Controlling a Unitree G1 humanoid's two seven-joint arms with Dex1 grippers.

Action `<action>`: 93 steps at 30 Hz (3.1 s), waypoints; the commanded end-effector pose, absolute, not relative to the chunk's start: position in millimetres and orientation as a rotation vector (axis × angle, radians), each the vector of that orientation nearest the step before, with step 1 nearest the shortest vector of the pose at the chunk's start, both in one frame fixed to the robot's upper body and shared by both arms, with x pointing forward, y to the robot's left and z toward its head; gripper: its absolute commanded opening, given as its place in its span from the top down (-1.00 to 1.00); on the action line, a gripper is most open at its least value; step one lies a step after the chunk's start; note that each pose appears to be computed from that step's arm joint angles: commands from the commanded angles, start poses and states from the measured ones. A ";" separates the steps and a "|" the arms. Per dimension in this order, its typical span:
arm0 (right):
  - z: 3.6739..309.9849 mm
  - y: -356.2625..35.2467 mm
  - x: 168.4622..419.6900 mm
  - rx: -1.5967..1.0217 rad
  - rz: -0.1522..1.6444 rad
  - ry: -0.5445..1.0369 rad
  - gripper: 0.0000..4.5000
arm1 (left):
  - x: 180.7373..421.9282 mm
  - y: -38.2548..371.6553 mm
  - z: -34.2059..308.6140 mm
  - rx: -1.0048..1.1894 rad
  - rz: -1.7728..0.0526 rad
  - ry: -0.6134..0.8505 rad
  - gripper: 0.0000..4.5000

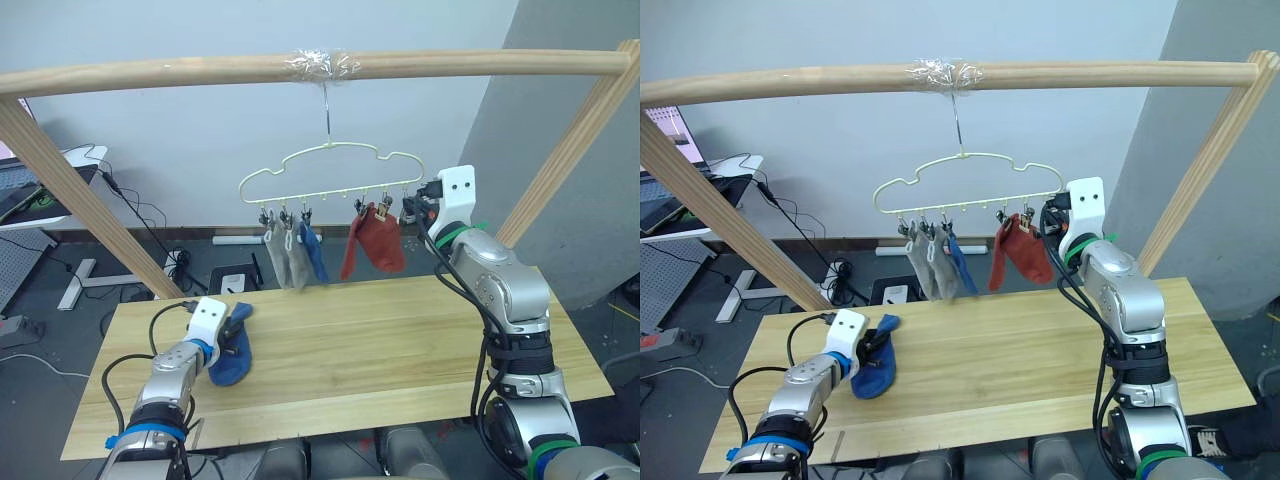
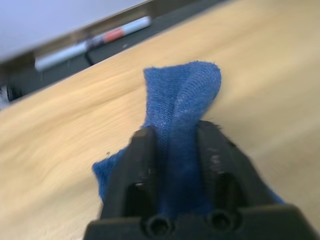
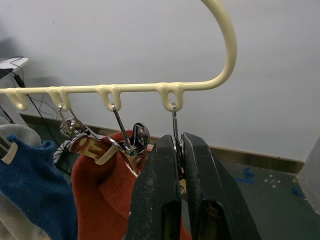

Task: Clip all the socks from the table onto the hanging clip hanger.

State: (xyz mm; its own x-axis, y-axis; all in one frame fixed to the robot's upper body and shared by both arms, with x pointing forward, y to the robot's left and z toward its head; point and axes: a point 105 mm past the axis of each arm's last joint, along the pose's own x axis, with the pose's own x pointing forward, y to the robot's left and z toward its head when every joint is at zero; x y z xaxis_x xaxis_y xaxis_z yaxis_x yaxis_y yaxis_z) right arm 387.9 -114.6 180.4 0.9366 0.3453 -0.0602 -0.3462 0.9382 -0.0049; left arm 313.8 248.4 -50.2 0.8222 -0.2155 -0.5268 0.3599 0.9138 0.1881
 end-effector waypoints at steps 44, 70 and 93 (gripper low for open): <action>220.9 -113.8 362.7 0.459 0.450 0.331 0.95 | 351.5 -1.1 133.7 -0.251 -0.918 -0.169 1.00; 237.9 -135.9 342.9 0.290 0.499 0.085 -1.00 | 347.0 -30.8 145.9 -0.540 -1.047 -0.070 0.53; 74.9 -170.2 273.5 -0.095 0.432 0.159 -1.00 | 288.5 113.0 42.3 -0.190 -0.752 0.243 -0.99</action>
State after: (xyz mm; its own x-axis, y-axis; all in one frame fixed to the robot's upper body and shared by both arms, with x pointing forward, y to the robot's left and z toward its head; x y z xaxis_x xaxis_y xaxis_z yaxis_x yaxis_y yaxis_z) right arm 274.5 -173.1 68.3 0.8989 0.3847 -0.2096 -0.3964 0.9180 -0.0150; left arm 287.3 100.4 25.1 0.6650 -0.7231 -0.1869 0.6455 0.6824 -0.3431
